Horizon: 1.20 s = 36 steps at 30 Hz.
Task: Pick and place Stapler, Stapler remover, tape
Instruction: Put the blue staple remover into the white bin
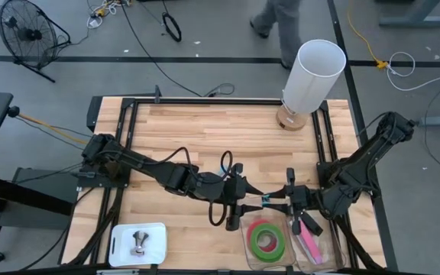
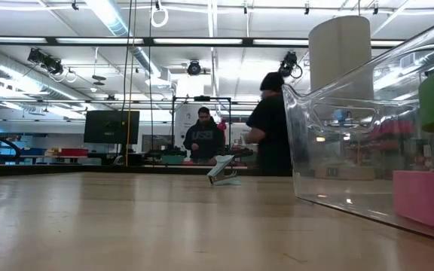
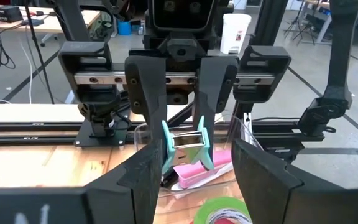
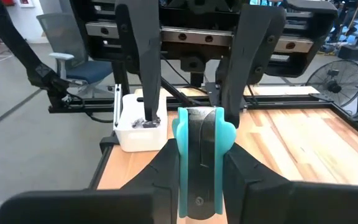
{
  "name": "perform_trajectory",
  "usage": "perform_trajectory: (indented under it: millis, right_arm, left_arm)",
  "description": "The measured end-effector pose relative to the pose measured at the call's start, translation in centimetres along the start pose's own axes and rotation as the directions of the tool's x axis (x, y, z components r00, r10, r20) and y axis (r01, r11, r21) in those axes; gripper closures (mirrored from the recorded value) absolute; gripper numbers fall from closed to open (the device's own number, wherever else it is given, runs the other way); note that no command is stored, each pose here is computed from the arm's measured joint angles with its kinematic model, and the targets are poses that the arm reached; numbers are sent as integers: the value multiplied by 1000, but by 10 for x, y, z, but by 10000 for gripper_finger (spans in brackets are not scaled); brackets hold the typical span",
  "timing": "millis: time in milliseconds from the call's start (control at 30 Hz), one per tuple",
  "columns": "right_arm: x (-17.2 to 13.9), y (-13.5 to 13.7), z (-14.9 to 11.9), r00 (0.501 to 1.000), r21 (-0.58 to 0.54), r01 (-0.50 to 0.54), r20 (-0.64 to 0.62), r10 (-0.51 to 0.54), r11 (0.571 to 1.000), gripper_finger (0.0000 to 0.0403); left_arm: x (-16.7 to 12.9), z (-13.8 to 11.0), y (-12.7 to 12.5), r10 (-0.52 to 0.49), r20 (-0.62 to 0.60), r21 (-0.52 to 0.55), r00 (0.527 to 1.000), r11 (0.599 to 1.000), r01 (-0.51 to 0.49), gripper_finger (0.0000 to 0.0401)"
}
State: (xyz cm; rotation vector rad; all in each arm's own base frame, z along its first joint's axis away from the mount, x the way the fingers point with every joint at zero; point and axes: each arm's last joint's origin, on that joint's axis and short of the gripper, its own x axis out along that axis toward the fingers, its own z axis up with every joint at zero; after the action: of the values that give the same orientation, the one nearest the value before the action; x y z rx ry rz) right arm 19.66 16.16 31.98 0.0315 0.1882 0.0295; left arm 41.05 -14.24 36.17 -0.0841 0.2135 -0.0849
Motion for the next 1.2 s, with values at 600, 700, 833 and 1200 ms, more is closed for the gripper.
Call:
perform_trajectory:
  millis: [600,700,833,1200]
  right_arm:
    - [9,-7,5,999,14,-48,20,48,999,337]
    - [9,-7,5,999,13,-43,19,43,999,337]
    - [9,-7,4,999,12,-45,17,45,999,336]
    - [9,-5,3,996,2,-92,-2,92,996,210]
  left_arm:
    - [0,0,0,10,0,-2,1000,1000,-10,270]
    - [0,-1,1,13,-7,-14,1000,1000,-13,315]
    - [0,-1,1,14,-9,-13,1000,1000,-14,315]
    - [0,-3,0,18,-35,-5,999,1000,-18,315]
